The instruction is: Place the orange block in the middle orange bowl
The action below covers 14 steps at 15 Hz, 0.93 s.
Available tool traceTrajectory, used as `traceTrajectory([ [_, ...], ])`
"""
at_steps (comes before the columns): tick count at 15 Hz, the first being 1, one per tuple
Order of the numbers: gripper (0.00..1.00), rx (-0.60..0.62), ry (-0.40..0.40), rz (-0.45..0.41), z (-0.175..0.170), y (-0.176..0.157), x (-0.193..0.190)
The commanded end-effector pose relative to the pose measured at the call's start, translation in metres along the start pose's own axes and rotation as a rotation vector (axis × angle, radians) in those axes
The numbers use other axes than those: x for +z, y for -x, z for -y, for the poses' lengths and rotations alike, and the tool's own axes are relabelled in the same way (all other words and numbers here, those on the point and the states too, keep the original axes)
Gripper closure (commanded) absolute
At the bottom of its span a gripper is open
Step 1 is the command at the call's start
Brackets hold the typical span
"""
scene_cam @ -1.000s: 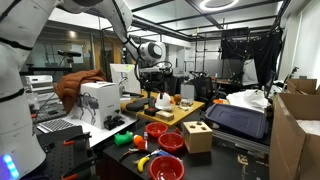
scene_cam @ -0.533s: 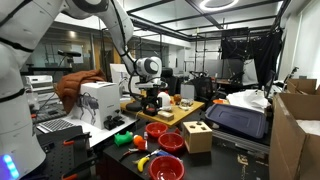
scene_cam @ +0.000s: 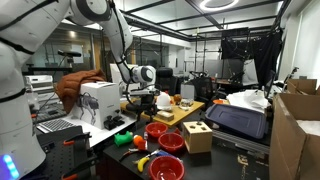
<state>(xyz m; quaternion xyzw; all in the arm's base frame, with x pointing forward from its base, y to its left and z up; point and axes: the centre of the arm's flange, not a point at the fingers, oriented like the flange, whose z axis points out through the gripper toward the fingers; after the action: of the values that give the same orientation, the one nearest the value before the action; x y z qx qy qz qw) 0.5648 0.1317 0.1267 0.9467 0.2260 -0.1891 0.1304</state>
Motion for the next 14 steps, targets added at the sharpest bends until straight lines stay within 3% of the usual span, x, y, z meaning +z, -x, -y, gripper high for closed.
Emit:
traceTrajectory([
  [1,0.00,-0.071,0.010,0.044,0.007,-0.006,0.003],
  [11,0.00,-0.316,-0.052,0.067,0.012,-0.027,0.010],
  [14,0.00,-0.369,-0.106,0.057,0.011,-0.034,0.000],
])
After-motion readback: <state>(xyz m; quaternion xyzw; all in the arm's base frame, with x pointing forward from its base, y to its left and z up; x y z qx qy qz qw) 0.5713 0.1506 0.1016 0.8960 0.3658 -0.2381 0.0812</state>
